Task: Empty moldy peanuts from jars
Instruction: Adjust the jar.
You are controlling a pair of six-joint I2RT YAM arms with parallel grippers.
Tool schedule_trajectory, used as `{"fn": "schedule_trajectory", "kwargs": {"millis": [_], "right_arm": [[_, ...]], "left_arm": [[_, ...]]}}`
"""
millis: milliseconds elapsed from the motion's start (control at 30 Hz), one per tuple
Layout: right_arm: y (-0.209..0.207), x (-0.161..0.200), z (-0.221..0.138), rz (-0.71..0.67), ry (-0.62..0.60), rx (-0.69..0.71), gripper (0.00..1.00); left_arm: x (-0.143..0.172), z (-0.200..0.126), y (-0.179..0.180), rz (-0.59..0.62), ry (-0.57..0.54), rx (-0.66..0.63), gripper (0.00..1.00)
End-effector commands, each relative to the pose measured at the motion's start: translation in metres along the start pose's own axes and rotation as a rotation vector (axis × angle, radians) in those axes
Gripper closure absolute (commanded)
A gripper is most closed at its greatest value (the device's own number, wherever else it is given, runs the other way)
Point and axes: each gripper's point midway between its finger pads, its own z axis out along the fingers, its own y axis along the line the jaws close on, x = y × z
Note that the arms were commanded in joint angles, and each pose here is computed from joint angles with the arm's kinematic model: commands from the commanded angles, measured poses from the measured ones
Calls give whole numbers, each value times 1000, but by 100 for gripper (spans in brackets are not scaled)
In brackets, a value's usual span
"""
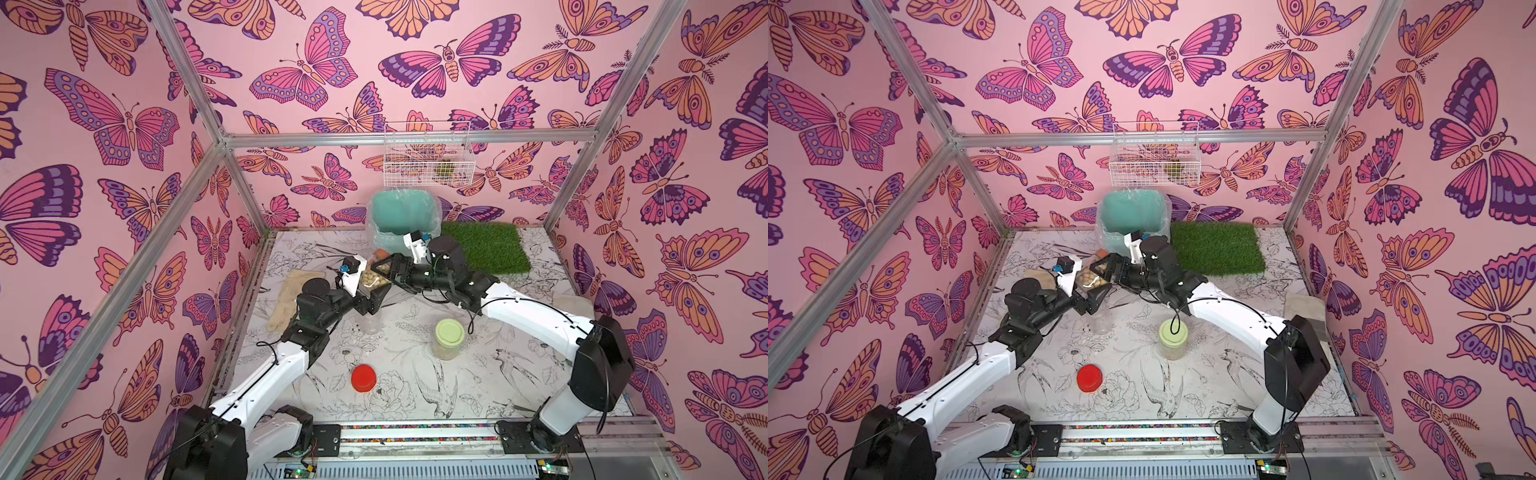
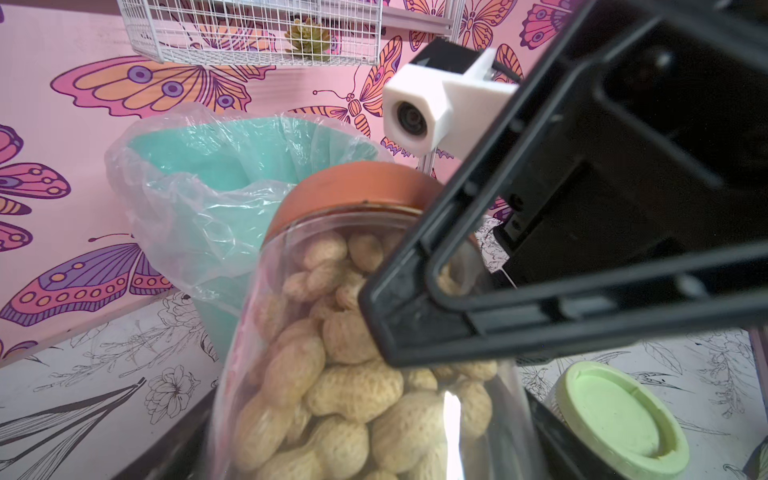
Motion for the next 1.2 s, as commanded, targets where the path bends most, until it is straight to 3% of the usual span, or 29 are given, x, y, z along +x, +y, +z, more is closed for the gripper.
{"fn": "schedule_trajectory", "kwargs": {"millis": [0,267,533,667,833,1000,1067,1167], "right_arm": [[12,-11,-7,-78,-47,21,6],[4,-14,0,-84,-60,69,2],[3,-15,7,-65,-66,69,13],[5,-12,9,-61,-56,54,23],[6,-11,7,-69,-65,38,43],[15,-14,2,-89,-93,-8,69],[19,-15,-1,-101,-96,-18,80],[23,-18,-6,-110,-105,-24,100]], "left_arm": [[-20,0,-22,44,-69,102,100],[-20,1,-28,35,-69,121,100],[-22,2,-33,35,-72,132,100],[-19,2,-32,33,-67,123,100],[-16,2,-29,37,-63,107,100],[-10,3,-27,36,-39,96,100],[-9,2,-26,37,-30,87,93],[-7,1,-24,38,-19,70,76]]}}
